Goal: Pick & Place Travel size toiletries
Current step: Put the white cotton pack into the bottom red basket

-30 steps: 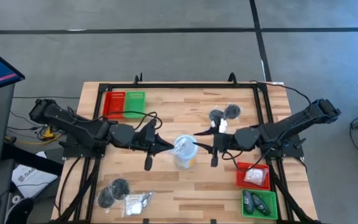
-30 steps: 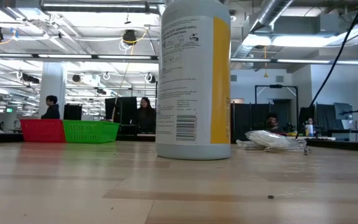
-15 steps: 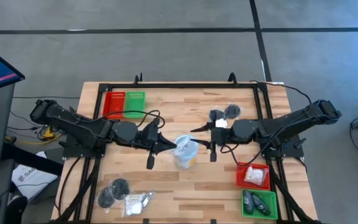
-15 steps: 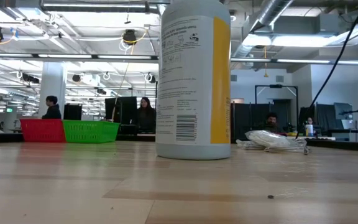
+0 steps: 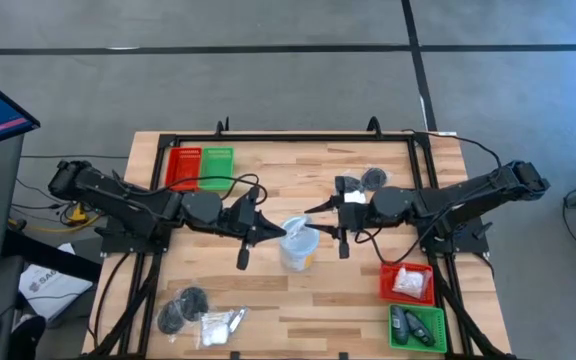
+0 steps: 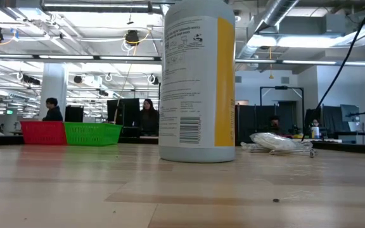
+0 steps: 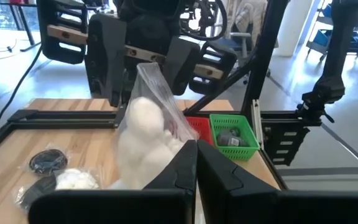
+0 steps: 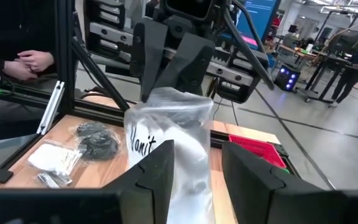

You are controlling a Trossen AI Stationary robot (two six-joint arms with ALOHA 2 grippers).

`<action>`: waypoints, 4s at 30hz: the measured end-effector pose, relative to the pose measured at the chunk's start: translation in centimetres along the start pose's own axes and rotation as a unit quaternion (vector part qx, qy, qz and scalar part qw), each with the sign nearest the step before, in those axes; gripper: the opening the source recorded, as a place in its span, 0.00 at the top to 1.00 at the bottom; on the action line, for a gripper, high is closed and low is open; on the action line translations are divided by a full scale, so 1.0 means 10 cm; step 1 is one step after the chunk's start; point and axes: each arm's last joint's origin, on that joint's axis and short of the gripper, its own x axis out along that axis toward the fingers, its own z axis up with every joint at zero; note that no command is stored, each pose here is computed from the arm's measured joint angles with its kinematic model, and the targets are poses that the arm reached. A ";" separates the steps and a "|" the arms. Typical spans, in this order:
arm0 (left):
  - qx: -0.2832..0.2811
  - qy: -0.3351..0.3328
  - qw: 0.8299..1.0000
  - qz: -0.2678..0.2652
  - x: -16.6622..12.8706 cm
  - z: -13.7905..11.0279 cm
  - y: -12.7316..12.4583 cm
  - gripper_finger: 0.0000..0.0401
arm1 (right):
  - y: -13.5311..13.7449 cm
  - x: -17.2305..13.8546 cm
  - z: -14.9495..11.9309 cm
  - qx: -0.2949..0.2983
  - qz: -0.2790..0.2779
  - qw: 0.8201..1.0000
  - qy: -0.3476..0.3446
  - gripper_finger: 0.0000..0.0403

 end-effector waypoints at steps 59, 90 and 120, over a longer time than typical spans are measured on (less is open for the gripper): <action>0.007 -0.012 0.998 0.056 -0.04 0.03 0.02 0.81 | 0.42 -1.22 -0.21 0.186 -0.046 0.948 0.253 1.00; 0.003 -0.022 0.998 0.055 -0.04 0.05 0.02 0.81 | 1.12 -1.87 -0.66 0.363 -0.083 0.805 0.463 1.00; 0.003 -0.023 0.998 0.055 -0.04 0.05 0.02 0.81 | 1.43 -1.85 -1.10 0.358 -0.123 0.779 0.500 1.00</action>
